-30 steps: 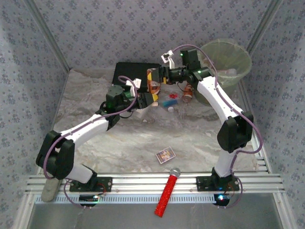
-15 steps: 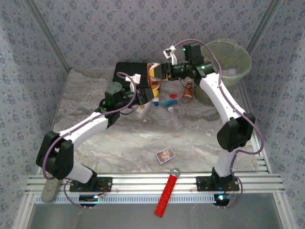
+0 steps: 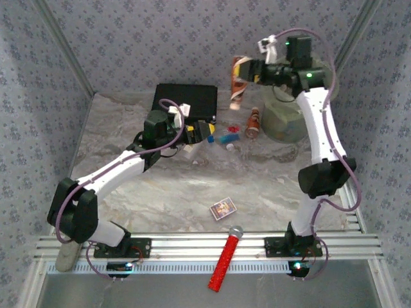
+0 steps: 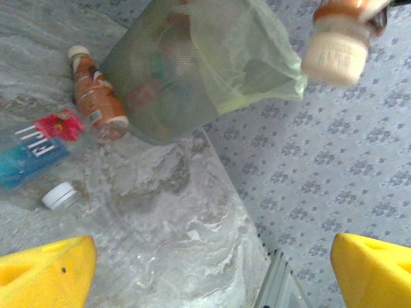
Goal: Put the plastic bottles in the bin
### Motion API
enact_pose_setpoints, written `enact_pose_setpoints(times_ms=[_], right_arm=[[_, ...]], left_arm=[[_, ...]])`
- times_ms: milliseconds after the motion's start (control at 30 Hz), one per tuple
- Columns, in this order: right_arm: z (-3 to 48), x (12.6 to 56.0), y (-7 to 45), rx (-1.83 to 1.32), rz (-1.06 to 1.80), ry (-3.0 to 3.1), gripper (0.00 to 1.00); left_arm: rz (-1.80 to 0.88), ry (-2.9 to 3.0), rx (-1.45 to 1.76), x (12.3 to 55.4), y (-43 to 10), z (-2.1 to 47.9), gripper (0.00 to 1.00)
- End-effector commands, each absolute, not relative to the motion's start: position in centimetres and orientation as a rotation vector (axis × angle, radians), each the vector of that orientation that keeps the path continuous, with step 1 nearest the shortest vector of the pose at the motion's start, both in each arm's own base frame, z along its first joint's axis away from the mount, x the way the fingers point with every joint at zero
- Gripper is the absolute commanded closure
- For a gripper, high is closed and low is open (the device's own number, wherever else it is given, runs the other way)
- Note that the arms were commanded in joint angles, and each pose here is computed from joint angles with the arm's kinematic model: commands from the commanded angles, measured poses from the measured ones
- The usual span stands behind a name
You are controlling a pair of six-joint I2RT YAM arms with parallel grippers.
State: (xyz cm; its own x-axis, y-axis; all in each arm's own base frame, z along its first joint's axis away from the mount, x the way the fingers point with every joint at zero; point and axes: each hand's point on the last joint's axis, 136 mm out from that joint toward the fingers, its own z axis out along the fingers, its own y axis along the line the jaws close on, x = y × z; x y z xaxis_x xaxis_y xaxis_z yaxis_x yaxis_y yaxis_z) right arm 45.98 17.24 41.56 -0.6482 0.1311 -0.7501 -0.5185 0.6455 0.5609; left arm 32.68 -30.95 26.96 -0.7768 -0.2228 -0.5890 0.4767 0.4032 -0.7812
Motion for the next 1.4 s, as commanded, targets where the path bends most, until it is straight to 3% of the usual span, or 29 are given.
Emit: enact_pose_setpoints(times_ms=[0, 367, 567, 1367], right_arm=[[43.5, 46.3, 11.4, -0.156, 0.777, 2.044, 0.44], [45.6, 49.8, -5.3, 0.217, 0.277, 1.937, 0.51], [43.8, 51.2, -10.4, 0.298, 0.091, 1.976, 0.52], [26.6, 53.0, -9.9, 0.309, 0.144, 2.463, 0.55]], left_arm=[[-1.316, 2.02, 0.228, 32.8, -29.5, 28.4, 0.06], [-1.199, 2.091, 0.123, 33.3, -26.3, 26.9, 0.07], [-1.131, 2.115, 0.07, 33.2, -24.4, 26.3, 0.07], [-0.734, 2.322, -0.121, 33.2, -16.8, 21.5, 0.11]])
